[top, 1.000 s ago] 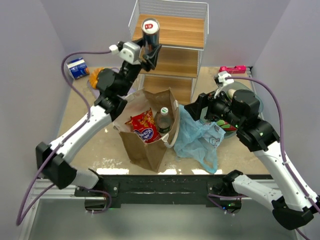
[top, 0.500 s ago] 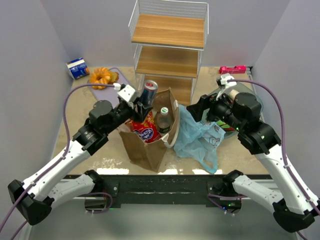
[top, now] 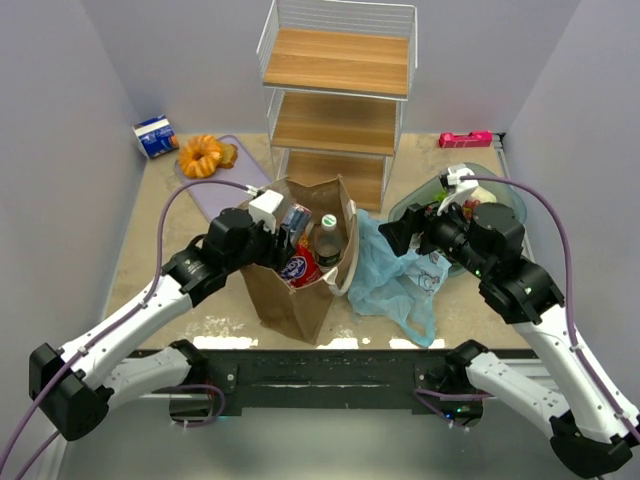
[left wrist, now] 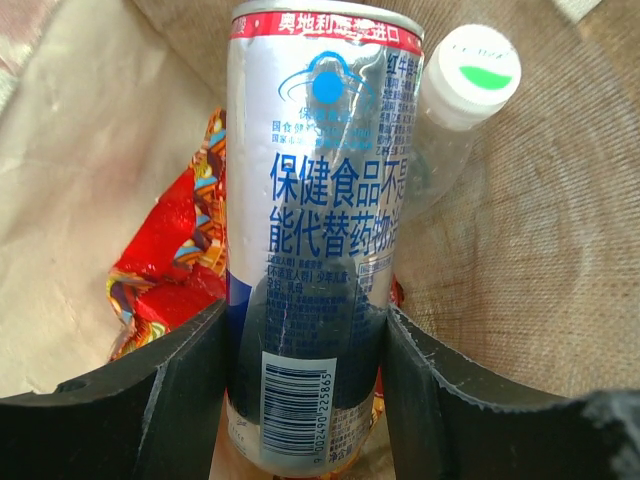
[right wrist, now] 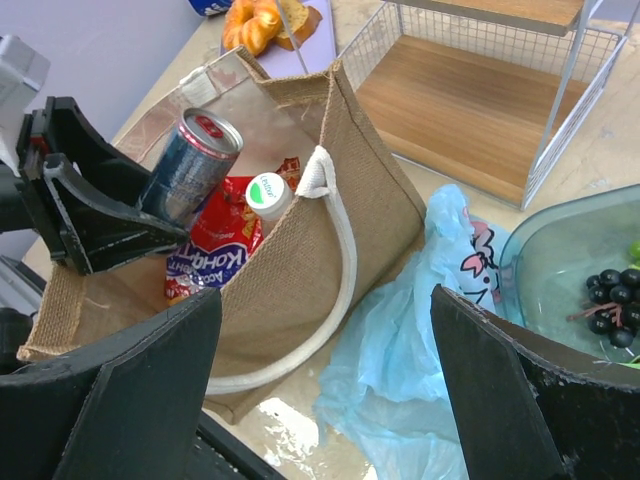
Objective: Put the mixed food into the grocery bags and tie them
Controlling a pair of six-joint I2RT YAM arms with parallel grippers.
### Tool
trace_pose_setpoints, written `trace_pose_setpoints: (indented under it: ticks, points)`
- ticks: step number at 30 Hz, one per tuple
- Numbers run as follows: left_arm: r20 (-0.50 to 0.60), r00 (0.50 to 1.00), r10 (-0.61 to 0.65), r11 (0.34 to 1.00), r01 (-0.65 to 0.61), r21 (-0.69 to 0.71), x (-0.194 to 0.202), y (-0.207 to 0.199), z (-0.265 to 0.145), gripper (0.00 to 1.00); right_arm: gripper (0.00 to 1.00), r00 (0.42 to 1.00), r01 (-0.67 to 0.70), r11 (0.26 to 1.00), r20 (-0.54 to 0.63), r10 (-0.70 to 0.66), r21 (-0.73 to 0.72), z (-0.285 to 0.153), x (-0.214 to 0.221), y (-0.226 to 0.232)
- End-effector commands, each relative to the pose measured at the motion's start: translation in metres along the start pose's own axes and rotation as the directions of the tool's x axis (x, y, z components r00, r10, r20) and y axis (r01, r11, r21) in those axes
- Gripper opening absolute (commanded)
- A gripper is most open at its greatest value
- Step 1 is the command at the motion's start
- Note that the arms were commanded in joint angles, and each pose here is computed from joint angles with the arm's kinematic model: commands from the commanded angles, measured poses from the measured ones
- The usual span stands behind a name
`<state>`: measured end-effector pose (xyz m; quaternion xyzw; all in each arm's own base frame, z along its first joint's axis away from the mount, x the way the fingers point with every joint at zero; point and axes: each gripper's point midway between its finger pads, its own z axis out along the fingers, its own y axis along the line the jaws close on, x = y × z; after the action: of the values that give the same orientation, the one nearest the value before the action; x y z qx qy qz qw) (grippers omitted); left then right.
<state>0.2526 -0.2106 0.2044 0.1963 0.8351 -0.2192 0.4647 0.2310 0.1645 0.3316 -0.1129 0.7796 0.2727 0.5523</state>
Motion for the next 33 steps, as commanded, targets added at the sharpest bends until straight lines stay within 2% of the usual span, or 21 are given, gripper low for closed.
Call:
trace_pose_setpoints:
  ticks: [1,5,9,10,12,13,14,16,19,22,24,25,28,30,31,33]
  points:
    - [0.003,1.0,-0.031,0.999,0.031,0.025,-0.011,-0.008,0.003,0.0,0.89,1.0,-0.006,1.0,0.009,0.005,0.019,0.0,0.001,-0.004]
    - [-0.061,0.998,-0.035,0.999,0.037,0.033,0.007,-0.008,0.011,0.0,0.89,1.0,-0.016,1.0,-0.007,0.016,0.003,0.008,0.006,-0.002]
    - [-0.101,0.995,-0.005,0.993,0.017,0.113,0.016,-0.02,0.018,0.0,0.89,0.998,-0.041,0.999,-0.052,0.039,-0.033,0.02,0.019,0.003]
    - [-0.092,0.996,0.005,0.99,0.008,0.137,0.014,-0.024,0.019,0.04,0.89,0.998,-0.044,0.998,-0.054,0.042,-0.035,0.021,0.021,0.003]
    - [-0.098,0.995,0.018,0.983,0.0,0.185,0.015,-0.032,0.02,0.24,0.89,0.997,-0.055,0.998,-0.065,0.052,-0.036,0.024,0.027,0.002]
    - [-0.098,0.995,0.02,0.982,-0.001,0.191,0.013,-0.033,0.02,0.52,0.89,0.996,-0.056,0.998,-0.073,0.053,-0.033,0.025,0.031,0.001]
    - [-0.102,0.994,0.025,0.98,-0.004,0.198,0.013,-0.034,0.02,0.64,0.89,0.995,-0.059,0.998,-0.079,0.057,-0.029,0.027,0.032,0.0]
    - [-0.095,0.995,0.036,0.98,-0.017,0.198,0.006,-0.035,0.017,0.83,0.9,0.994,-0.065,0.998,-0.093,0.062,-0.023,0.028,0.037,-0.001]
    - [-0.019,0.998,0.052,0.986,-0.048,0.159,-0.021,-0.031,0.006,0.93,0.9,0.993,-0.075,0.997,-0.094,0.072,-0.029,0.027,0.037,0.0]
    - [0.101,0.992,0.077,0.995,-0.083,0.059,-0.051,-0.016,-0.018,0.98,0.91,0.991,-0.097,0.993,-0.096,0.091,-0.061,0.025,0.036,0.007]
    - [0.192,0.979,0.074,0.997,-0.068,-0.034,-0.067,0.0,-0.039,1.0,0.91,0.988,-0.133,0.987,-0.097,0.124,-0.095,0.027,0.038,0.014]
    - [0.202,0.977,0.07,0.996,-0.056,-0.072,-0.066,0.01,-0.043,1.0,0.9,0.986,-0.144,0.984,-0.099,0.133,-0.106,0.027,0.039,0.016]
    - [0.155,0.987,0.036,0.978,-0.003,-0.21,-0.053,0.055,-0.05,1.0,0.9,0.98,-0.182,0.972,-0.104,0.168,-0.147,0.032,0.039,0.024]
    - [0.078,0.997,-0.003,0.974,0.021,-0.226,-0.031,0.074,-0.043,1.0,0.89,0.976,-0.206,0.963,-0.107,0.189,-0.172,0.035,0.037,0.03]
    - [0.067,0.997,-0.036,0.961,0.053,-0.27,-0.025,0.094,-0.044,1.0,0.89,0.974,-0.213,0.961,-0.11,0.196,-0.177,0.036,0.036,0.032]
    - [0.039,0.997,-0.066,0.956,0.075,-0.283,-0.012,0.104,-0.04,1.0,0.89,0.971,-0.23,0.953,-0.106,0.213,-0.196,0.038,0.032,0.036]
